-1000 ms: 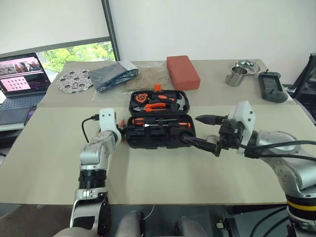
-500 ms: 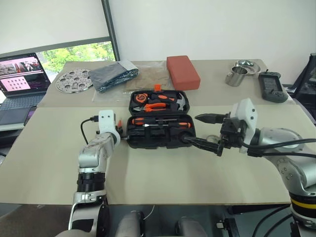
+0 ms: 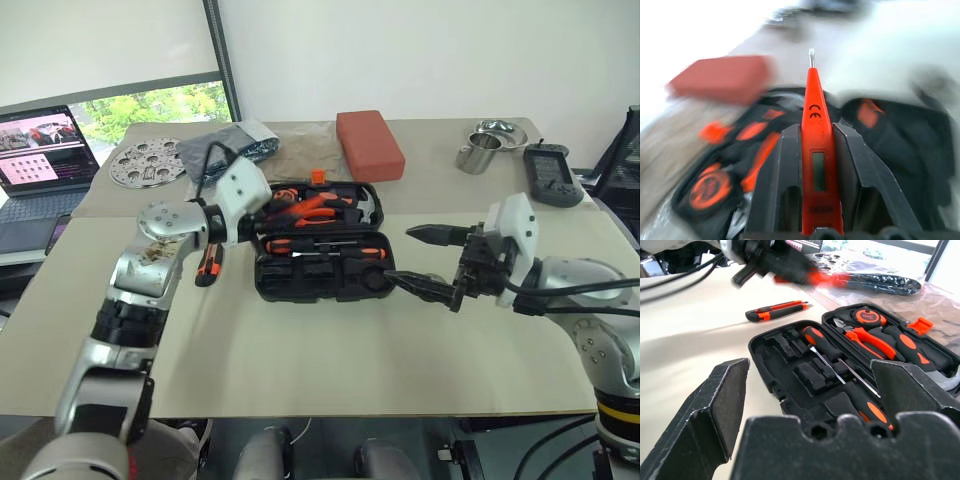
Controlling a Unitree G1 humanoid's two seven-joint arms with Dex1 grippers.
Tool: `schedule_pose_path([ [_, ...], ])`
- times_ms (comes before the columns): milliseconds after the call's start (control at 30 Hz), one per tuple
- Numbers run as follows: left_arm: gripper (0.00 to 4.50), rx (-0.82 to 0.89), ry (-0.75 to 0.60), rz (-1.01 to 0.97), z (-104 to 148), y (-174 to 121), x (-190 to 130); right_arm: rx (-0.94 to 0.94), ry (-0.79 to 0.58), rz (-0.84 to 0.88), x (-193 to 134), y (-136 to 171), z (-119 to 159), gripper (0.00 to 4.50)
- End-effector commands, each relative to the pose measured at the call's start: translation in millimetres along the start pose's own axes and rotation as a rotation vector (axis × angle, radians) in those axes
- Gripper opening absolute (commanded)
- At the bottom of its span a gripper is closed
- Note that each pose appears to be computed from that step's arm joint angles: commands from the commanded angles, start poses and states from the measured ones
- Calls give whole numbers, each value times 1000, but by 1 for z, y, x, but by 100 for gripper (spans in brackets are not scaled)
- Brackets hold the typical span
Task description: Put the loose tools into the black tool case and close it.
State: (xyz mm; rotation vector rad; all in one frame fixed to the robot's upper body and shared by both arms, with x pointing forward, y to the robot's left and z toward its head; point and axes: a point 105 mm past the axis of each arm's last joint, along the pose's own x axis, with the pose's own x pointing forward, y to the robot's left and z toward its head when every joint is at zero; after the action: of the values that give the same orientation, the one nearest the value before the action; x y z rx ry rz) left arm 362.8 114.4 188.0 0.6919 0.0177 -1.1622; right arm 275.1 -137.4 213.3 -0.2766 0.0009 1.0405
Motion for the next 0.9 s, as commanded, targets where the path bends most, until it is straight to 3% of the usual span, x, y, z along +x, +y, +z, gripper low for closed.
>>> schedule_pose_path([
  [33, 45, 76, 129, -146, -26, -4, 3, -38, -38, -6, -3, -1, 14, 450],
  [333, 45, 7, 149, -192, -31, 7, 34, -36, -49, -46, -7, 4, 14, 450],
  [900, 45, -30, 276, -233, -49, 3, 50, -32, -53, -65, -8, 7, 11, 450],
])
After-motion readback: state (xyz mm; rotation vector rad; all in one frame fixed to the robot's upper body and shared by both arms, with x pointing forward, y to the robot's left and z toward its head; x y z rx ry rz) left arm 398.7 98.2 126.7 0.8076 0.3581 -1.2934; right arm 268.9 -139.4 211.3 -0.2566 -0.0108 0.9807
